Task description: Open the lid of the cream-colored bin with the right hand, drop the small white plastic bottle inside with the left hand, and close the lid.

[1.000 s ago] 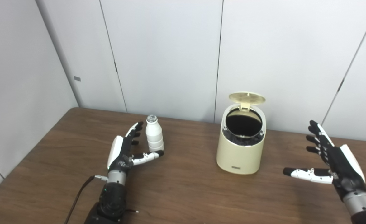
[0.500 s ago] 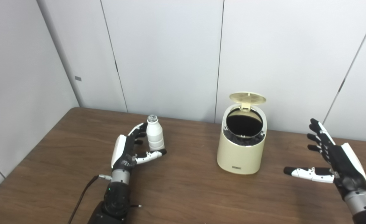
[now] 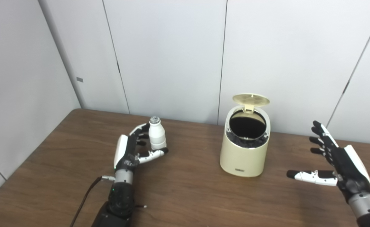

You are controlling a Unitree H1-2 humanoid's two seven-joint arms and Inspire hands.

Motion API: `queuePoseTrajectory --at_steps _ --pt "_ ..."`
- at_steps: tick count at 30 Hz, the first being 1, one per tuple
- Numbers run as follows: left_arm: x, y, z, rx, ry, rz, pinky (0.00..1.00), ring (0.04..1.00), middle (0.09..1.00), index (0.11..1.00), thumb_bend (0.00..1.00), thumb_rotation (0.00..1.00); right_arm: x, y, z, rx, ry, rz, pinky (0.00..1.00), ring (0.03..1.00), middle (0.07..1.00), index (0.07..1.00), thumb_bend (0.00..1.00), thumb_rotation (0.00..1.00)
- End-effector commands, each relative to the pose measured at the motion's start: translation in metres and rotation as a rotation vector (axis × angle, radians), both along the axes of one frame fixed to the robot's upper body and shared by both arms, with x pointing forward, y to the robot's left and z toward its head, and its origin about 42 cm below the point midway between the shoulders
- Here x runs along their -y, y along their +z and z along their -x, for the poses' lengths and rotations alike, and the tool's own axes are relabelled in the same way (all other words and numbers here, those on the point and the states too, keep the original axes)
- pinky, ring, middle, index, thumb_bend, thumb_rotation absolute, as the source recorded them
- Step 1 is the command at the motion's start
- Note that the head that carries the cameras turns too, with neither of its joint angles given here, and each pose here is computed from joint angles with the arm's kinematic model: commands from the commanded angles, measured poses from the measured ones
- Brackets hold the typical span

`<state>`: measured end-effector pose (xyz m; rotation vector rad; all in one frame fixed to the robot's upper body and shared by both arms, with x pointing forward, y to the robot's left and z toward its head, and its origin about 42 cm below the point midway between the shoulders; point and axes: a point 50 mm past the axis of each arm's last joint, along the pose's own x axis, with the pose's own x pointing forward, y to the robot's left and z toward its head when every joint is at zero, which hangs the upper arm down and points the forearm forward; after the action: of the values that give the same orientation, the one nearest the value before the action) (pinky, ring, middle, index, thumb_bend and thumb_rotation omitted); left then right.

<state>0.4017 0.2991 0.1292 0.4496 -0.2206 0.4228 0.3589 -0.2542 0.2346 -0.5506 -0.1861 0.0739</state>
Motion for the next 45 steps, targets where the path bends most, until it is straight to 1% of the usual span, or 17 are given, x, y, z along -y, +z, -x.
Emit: queuePoseTrajectory --at_steps 1,2,4,9,16,19,23,25,27,28,31,32,33,36,40,42,45 --pt "0.01 -0.006 -0.001 0.049 0.044 0.0 0.44 0.445 0.521 0.54 0.53 0.0 0.003 0.024 -0.003 0.087 0.011 0.023 0.81 0.901 0.955 0.973 0.82 0.1" --pt "0.01 -0.007 -0.003 0.054 0.062 0.002 0.42 0.423 0.507 0.53 0.51 0.0 0.004 0.024 -0.003 0.086 0.014 0.02 0.82 0.903 0.957 0.974 0.82 0.1" --pt "0.011 -0.008 -0.006 0.061 0.083 0.005 0.39 0.409 0.495 0.527 0.5 0.0 0.004 0.023 -0.003 0.085 0.016 0.019 0.81 0.91 0.962 0.973 0.83 0.1" --pt "0.011 -0.011 -0.011 0.061 0.089 0.003 0.35 0.394 0.473 0.527 0.5 0.0 0.005 0.024 -0.002 0.089 0.007 0.025 0.8 0.888 0.95 0.964 0.83 0.12" --pt "0.013 -0.015 -0.012 0.051 0.08 -0.006 0.34 0.401 0.467 0.529 0.5 0.0 0.008 0.025 -0.001 0.088 0.003 -0.001 0.79 0.884 0.956 0.955 0.84 0.09" --pt "0.013 -0.016 -0.011 0.048 0.071 -0.007 0.34 0.404 0.464 0.531 0.5 0.0 0.007 0.025 -0.001 0.082 0.003 -0.013 0.82 0.89 0.96 0.958 0.84 0.08" --pt "0.016 -0.01 -0.009 0.086 0.028 -0.02 0.34 0.399 0.466 0.53 0.5 0.0 0.005 0.023 -0.002 0.094 0.007 -0.001 0.8 0.885 0.96 0.962 0.84 0.07" --pt "0.02 -0.003 -0.006 0.118 -0.011 -0.016 0.36 0.409 0.468 0.527 0.5 0.0 0.004 0.021 -0.003 0.091 0.008 0.004 0.79 0.887 0.96 0.964 0.84 0.07" --pt "0.025 0.006 -0.003 0.151 -0.051 -0.015 0.38 0.421 0.472 0.519 0.5 0.0 0.004 0.018 -0.005 0.081 0.013 0.008 0.82 0.903 0.968 0.973 0.82 0.07" --pt "0.028 0.011 -0.001 0.171 -0.073 -0.017 0.38 0.425 0.476 0.513 0.5 0.0 0.003 0.016 -0.006 0.08 0.015 0.012 0.83 0.907 0.972 0.975 0.82 0.08" --pt "0.036 0.029 0.003 0.233 -0.145 -0.017 0.39 0.429 0.482 0.506 0.5 0.0 0.0 0.011 -0.008 0.083 0.021 0.022 0.76 0.891 0.961 0.962 0.83 0.13" --pt "0.039 0.035 0.005 0.256 -0.174 -0.018 0.39 0.43 0.484 0.504 0.5 0.0 0.0 0.009 -0.009 0.084 0.024 0.027 0.75 0.888 0.959 0.96 0.83 0.14" --pt "0.041 0.039 0.006 0.269 -0.193 -0.019 0.39 0.429 0.487 0.503 0.5 0.0 -0.001 0.007 -0.009 0.085 0.026 0.03 0.74 0.883 0.956 0.959 0.84 0.17" --pt "0.051 0.06 0.009 0.333 -0.264 -0.026 0.39 0.435 0.5 0.485 0.5 0.0 -0.004 0.003 -0.012 0.076 0.03 0.036 0.72 0.873 0.954 0.959 0.86 0.23" --pt "0.068 0.09 0.013 0.405 -0.334 -0.023 0.35 0.446 0.505 0.46 0.48 0.0 -0.007 -0.003 -0.015 0.069 0.027 0.052 0.69 0.857 0.952 0.963 0.85 0.23" --pt "0.074 0.1 0.014 0.428 -0.36 -0.02 0.35 0.447 0.507 0.465 0.48 0.0 -0.007 -0.005 -0.016 0.071 0.029 0.051 0.69 0.859 0.95 0.962 0.84 0.21" --pt "0.087 0.116 0.015 0.482 -0.396 -0.009 0.34 0.444 0.511 0.48 0.48 0.0 -0.009 -0.007 -0.017 0.067 0.03 0.055 0.69 0.861 0.949 0.961 0.85 0.24"
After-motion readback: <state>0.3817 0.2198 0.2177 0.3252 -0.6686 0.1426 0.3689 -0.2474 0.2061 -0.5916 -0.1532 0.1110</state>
